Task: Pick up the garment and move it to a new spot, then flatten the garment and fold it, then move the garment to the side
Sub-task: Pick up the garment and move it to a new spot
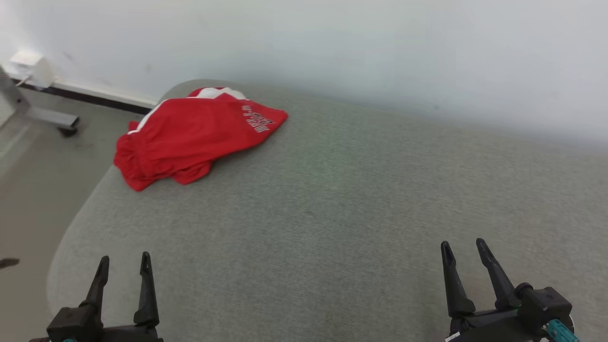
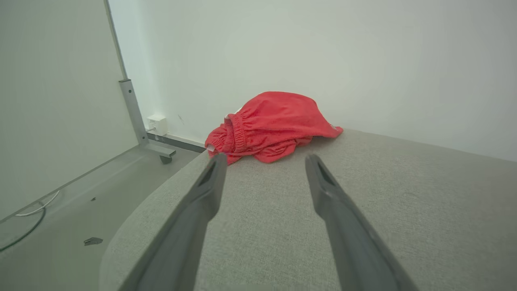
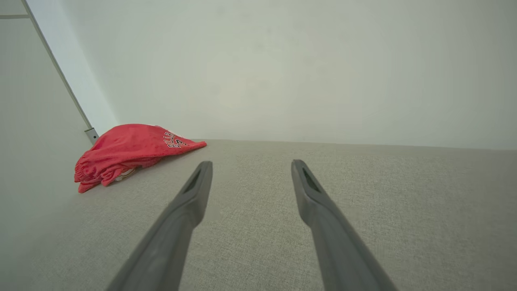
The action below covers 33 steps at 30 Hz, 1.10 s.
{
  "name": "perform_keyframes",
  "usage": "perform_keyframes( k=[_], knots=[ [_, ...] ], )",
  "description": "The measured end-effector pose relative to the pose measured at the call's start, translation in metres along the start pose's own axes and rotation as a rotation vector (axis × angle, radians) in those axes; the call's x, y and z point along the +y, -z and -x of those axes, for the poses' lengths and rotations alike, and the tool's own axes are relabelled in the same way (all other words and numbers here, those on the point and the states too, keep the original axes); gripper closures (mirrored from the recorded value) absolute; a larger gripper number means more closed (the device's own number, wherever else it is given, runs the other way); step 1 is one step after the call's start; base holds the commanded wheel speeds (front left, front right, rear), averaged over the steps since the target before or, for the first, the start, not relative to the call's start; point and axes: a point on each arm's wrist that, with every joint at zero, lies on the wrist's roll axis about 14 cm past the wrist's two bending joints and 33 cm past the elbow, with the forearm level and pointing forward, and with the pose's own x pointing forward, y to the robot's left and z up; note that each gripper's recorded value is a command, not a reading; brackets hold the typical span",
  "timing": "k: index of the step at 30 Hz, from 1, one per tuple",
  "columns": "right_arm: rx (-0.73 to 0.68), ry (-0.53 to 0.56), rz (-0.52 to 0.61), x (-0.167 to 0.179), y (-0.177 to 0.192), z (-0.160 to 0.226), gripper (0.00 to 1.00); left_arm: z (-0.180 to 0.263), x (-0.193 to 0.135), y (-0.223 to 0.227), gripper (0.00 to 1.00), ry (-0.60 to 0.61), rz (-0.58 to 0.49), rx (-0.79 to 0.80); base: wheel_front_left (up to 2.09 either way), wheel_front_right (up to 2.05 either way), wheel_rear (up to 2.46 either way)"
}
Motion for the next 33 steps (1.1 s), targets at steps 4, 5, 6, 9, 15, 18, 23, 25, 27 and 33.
perform_keyframes(
  k=[4, 5, 6, 9, 15, 18, 23, 25, 27, 33],
  knots=[
    [0.020, -0.057, -0.007, 0.017, 0.007, -0.010, 0.00, 0.011, 0.021, -0.001, 0.00, -0.067, -0.007, 0.003, 0.00, 0.00, 0.00],
    [0.028, -0.085, -0.010, 0.026, 0.011, -0.014, 0.00, 0.017, 0.031, -0.001, 0.00, -0.097, -0.010, 0.005, 0.00, 0.00, 0.00],
    [0.032, -0.099, -0.012, 0.030, 0.012, -0.016, 0.00, 0.020, 0.036, -0.001, 0.00, -0.114, -0.011, 0.005, 0.00, 0.00, 0.00],
    [0.040, -0.134, -0.014, 0.042, 0.016, -0.021, 0.00, 0.028, 0.048, -0.002, 0.00, -0.156, -0.013, 0.005, 0.00, 0.00, 0.00],
    [0.054, -0.184, -0.014, 0.056, 0.022, -0.028, 0.00, 0.041, 0.065, -0.001, 0.00, -0.218, -0.015, 0.013, 0.00, 0.00, 0.00],
    [0.058, -0.190, -0.015, 0.057, 0.023, -0.029, 0.00, 0.041, 0.065, -0.001, 0.00, -0.222, -0.015, 0.014, 0.00, 0.00, 0.00],
    [0.066, -0.184, -0.007, 0.051, 0.026, -0.029, 0.00, 0.039, 0.063, 0.004, 0.00, -0.220, -0.006, 0.029, 0.00, 0.00, 0.00],
    [0.067, -0.180, -0.005, 0.049, 0.026, -0.029, 0.00, 0.036, 0.062, 0.003, 0.00, -0.218, 0.000, 0.027, 0.00, 0.00, 0.00],
    [0.068, -0.170, 0.000, 0.043, 0.027, -0.030, 0.00, 0.023, 0.059, -0.004, 0.00, -0.204, 0.010, 0.003, 0.00, 0.00, 0.00],
    [0.050, -0.121, 0.028, 0.015, 0.022, -0.036, 0.00, -0.038, 0.048, -0.047, 0.00, -0.147, 0.021, -0.129, 0.00, 0.00, 0.00]
  ],
)
